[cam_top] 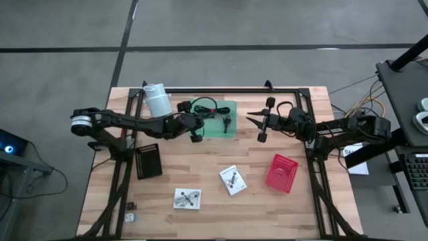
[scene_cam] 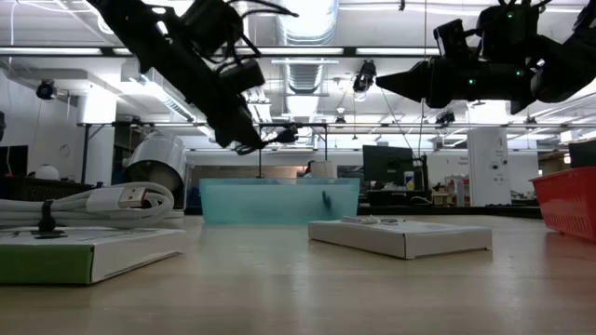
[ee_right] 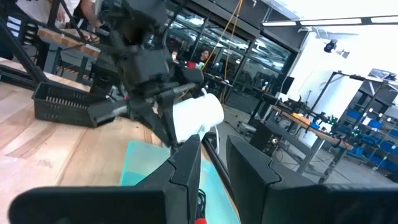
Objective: Pick and place items into bin
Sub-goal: Put the black charger cable into the green bin, then put the white charger cable into the green bin
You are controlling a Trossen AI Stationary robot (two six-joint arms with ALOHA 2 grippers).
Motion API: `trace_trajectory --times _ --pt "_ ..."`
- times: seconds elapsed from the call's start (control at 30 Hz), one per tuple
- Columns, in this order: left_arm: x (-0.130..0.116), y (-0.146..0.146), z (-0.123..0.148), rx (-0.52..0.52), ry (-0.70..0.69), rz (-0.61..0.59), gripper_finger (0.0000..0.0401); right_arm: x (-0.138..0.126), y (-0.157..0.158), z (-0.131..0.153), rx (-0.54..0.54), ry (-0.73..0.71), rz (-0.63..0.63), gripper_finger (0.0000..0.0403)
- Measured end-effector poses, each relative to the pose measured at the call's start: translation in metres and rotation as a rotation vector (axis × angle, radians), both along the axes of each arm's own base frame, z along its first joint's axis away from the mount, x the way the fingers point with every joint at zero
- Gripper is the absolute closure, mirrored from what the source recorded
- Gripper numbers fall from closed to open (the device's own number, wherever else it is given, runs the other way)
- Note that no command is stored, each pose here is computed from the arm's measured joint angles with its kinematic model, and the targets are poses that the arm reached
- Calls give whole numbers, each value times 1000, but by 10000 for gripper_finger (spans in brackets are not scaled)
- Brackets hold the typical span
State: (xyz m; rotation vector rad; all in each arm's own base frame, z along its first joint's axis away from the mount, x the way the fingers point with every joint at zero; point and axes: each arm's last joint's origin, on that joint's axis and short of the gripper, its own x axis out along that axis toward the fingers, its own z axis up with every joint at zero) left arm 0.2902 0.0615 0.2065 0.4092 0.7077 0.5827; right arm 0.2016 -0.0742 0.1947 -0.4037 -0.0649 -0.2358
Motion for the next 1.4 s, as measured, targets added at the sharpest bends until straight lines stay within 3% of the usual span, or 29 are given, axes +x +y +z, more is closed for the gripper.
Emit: trace_trajectory --times 0.27,0.5,0.83,1.03,1.13,1.3,1.4 --pt "10 4 -28 -2 94 -5 388 0 0 0 -1 4 -1 337" --pt "19 5 -38 38 151 -40 347 0 0 -1 0 6 -1 337" --pt "23 5 -22 48 95 -37 273 0 0 -1 0 7 -1 337" --pt "19 -13 -1 54 25 -91 260 0 0 -1 1 7 -1 337" --pt "17 -29 11 -16 -48 -178 259 0 0 -1 1 6 -1 337" --pt "10 -58 23 -228 -109 -433 259 0 0 -1 1 6 -1 337" --pt "4 -73 27 -349 -111 -466 259 0 0 -1 1 6 0 337"
